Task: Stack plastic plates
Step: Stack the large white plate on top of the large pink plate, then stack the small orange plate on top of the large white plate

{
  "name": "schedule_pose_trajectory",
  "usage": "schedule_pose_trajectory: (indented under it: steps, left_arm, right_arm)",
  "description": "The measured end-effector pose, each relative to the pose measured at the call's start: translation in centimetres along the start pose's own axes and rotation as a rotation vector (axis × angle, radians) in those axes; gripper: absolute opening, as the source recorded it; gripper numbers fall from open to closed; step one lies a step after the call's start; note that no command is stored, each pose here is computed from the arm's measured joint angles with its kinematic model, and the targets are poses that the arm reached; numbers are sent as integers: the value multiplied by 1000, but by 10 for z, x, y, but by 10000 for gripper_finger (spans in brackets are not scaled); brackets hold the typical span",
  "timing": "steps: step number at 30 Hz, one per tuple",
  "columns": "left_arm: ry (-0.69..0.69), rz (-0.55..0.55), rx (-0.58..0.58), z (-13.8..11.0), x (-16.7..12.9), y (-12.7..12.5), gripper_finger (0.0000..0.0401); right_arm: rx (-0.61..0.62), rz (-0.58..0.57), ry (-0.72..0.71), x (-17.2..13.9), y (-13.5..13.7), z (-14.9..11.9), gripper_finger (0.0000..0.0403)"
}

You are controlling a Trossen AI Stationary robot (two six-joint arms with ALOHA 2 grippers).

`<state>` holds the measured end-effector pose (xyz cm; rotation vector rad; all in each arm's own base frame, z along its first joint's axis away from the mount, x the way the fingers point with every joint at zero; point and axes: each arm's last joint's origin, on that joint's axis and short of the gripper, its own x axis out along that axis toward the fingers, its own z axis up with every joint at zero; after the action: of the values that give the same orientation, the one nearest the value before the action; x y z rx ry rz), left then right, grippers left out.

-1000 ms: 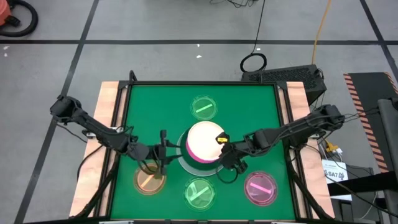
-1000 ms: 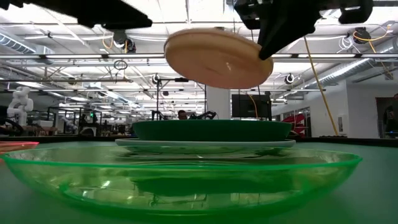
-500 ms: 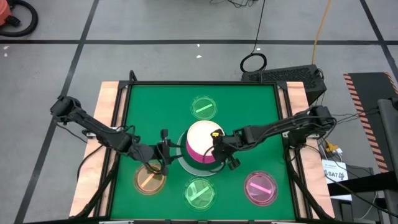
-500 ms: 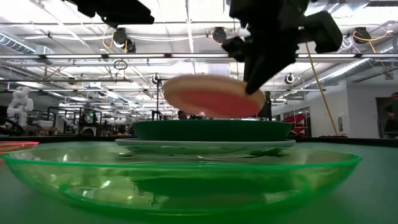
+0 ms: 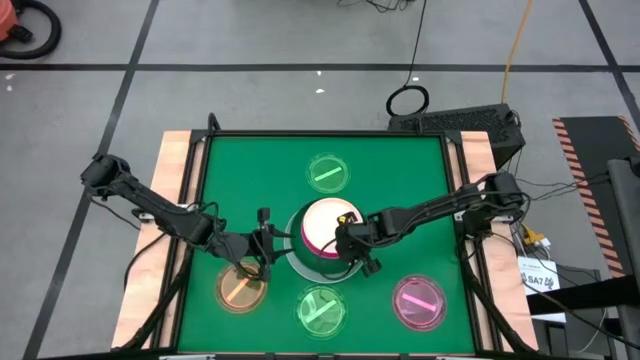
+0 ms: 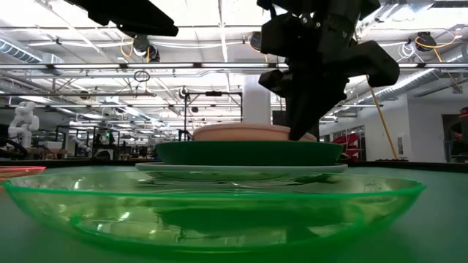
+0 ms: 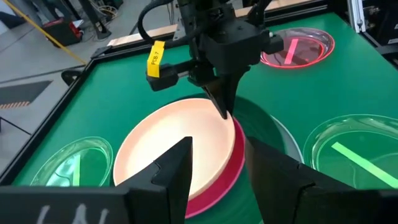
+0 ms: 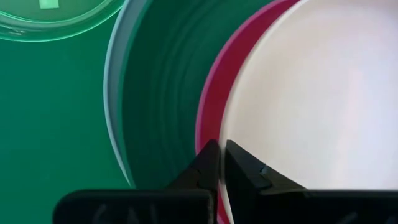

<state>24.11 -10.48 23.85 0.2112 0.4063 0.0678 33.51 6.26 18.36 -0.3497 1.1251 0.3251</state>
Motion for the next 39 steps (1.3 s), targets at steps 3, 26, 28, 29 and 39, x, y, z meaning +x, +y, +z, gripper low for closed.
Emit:
schedule_pose_trajectory:
  steps: [3, 26, 28, 29, 39]
  left_arm:
    - [-1, 2, -3, 0, 0, 0, 154]
    - [219, -92, -212, -27, -25, -33, 154]
    - [241, -137, -190, -31, -33, -46, 154]
    - [249, -159, -175, -34, -35, -53, 154]
    - [433, -280, -37, -47, -50, -117, 154]
  right_arm:
    - [3, -1, 0, 0, 0, 0, 25]
    - [63, 27, -206, -61, 64, 19, 129]
    - [63, 4, -212, -62, 80, 20, 125]
    - [64, -12, -219, -62, 88, 21, 124]
    - [79, -98, -358, -74, 155, 25, 118]
